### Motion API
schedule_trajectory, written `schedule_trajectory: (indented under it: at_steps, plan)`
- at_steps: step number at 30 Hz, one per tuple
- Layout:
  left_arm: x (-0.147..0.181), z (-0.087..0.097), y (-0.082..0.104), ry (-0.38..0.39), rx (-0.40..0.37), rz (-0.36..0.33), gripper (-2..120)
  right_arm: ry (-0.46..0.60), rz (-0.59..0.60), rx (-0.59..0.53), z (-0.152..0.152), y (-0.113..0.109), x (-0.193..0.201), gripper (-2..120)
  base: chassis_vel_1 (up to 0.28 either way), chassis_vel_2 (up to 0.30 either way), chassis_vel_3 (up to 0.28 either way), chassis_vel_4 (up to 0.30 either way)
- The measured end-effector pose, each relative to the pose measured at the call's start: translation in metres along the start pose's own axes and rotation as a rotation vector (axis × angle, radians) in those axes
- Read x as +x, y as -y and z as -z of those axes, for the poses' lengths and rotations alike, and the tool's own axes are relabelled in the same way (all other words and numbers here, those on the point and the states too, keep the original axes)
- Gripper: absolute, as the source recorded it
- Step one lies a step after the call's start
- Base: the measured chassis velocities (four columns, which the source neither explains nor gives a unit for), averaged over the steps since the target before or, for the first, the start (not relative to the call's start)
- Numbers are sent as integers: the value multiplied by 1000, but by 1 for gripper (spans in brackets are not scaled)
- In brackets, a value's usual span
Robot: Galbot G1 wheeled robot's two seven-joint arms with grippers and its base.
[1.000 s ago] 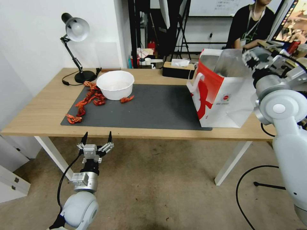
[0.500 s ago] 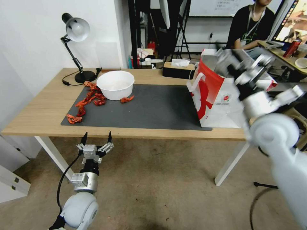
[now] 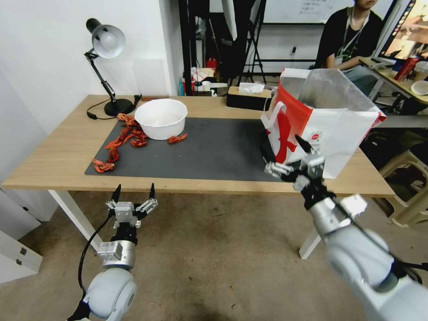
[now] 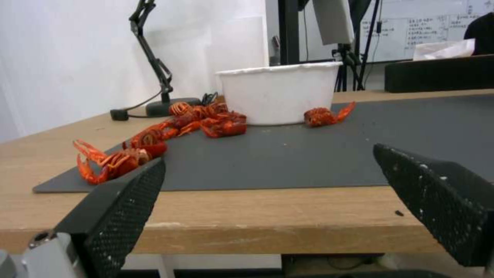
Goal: Close the takeout container lid, then place the container into the takeout bag.
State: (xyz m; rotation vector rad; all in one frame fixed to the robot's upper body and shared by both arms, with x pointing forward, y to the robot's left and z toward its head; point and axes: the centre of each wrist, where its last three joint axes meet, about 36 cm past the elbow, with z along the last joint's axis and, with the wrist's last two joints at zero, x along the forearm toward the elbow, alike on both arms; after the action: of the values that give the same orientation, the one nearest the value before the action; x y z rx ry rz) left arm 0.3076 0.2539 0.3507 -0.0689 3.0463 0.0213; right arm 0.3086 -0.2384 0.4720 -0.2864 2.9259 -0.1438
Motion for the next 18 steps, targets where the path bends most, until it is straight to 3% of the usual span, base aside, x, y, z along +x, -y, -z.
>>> schedule_trajectory:
  at_steps: [8,18]
  plan:
    - [1,0,0,-4,4,1,100,-46,-105,-38,-54,-23,41,100,0,0,0,0]
    - [3,0,1,-14,6,0,100,-66,-140,-44,-72,-24,48,100,0,0,0,0]
